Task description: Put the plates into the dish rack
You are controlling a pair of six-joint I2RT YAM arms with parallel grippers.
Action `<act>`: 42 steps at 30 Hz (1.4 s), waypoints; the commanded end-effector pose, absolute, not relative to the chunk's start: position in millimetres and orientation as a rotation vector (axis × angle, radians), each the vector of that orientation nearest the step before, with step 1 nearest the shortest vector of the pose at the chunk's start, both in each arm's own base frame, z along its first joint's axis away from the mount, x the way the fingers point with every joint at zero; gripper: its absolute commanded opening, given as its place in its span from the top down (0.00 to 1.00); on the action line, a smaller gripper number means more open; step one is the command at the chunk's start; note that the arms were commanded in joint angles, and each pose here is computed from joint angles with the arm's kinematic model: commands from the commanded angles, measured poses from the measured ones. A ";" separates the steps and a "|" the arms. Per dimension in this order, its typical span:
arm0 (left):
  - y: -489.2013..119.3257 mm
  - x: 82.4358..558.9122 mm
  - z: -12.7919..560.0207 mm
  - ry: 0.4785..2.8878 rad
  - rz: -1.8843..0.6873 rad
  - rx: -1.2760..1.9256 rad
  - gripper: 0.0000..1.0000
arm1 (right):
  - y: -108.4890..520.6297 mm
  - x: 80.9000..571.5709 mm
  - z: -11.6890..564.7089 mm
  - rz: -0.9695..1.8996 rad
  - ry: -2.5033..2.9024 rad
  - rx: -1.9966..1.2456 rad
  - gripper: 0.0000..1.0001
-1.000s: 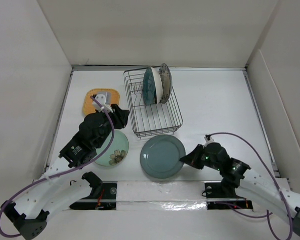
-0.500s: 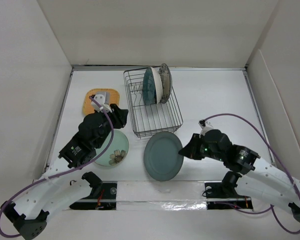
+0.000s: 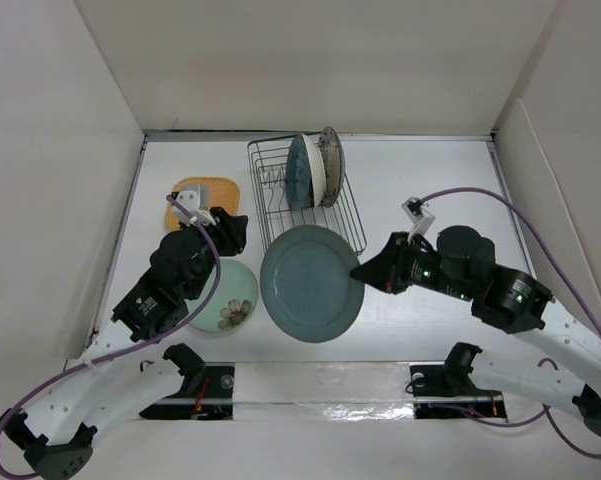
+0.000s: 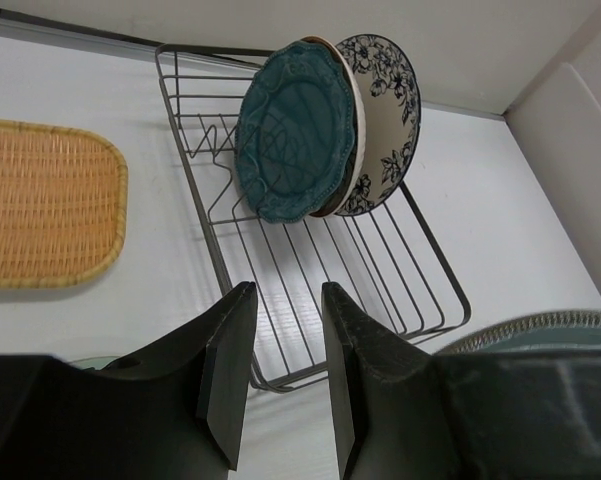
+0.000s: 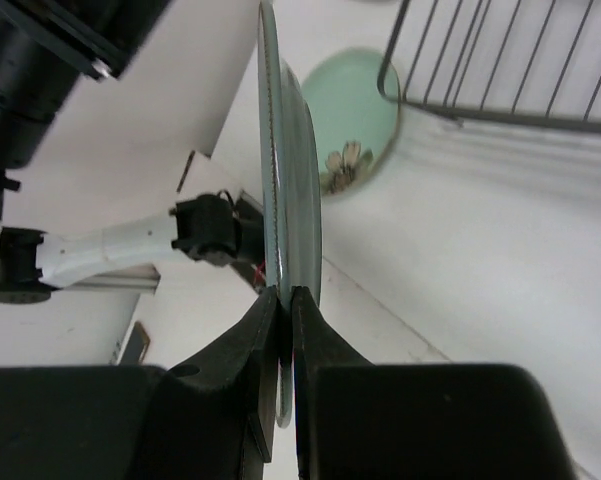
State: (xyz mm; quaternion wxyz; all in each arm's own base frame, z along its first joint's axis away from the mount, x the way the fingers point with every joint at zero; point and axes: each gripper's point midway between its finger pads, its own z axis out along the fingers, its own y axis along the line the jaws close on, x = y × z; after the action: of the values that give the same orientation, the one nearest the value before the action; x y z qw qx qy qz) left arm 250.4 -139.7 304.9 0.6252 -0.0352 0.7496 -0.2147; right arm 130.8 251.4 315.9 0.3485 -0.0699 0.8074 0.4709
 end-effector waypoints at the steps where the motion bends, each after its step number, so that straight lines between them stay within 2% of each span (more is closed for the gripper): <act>1: -130.8 248.8 334.4 1.638 -0.507 -0.121 0.71 | 251.3 171.3 413.4 1.202 1.751 -0.137 1.00; 12: -134.9 245.6 327.2 1.648 -0.530 -0.098 0.70 | 255.2 300.8 502.1 1.001 1.491 -0.108 1.00; 15: -136.0 243.7 329.1 1.641 -0.545 -0.091 0.70 | 257.5 350.0 489.3 0.932 1.547 -0.082 1.00; 17: -137.6 242.8 328.8 1.643 -0.553 -0.083 0.70 | 258.4 365.5 503.7 0.901 1.531 -0.079 1.00; 18: -138.5 242.5 329.5 1.641 -0.559 -0.081 0.70 | 262.9 387.0 488.7 0.867 1.573 -0.070 1.00; 21: -141.2 242.6 326.9 1.649 -0.565 -0.070 0.70 | 260.6 408.9 507.6 0.819 1.539 -0.054 1.00; 22: -141.3 242.6 325.8 1.652 -0.564 -0.069 0.70 | 267.0 425.6 490.8 0.790 1.584 -0.050 1.00; 23: -142.0 242.6 326.5 1.651 -0.567 -0.067 0.69 | 261.7 430.7 508.4 0.740 1.543 -0.027 1.00; 25: -142.6 243.0 324.6 1.657 -0.564 -0.063 0.69 | 271.7 450.6 490.9 0.691 1.587 -0.032 1.00; 26: -142.2 243.8 323.8 1.659 -0.558 -0.064 0.69 | 272.6 451.4 504.3 0.680 1.556 -0.028 1.00; 30: -140.3 245.3 323.3 1.661 -0.542 -0.071 0.65 | 282.5 470.5 500.1 0.605 1.551 -0.010 1.00; 42: -141.8 243.1 322.4 1.661 -0.556 -0.060 0.61 | 308.9 487.0 433.9 0.406 1.659 -0.019 1.00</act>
State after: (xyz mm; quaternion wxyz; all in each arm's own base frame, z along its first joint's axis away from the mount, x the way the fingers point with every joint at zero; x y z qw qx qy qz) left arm 243.4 -141.5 312.8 0.6289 -0.0265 0.7409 -0.2343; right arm 487.2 312.3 354.1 0.5661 -0.0492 0.8090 0.1503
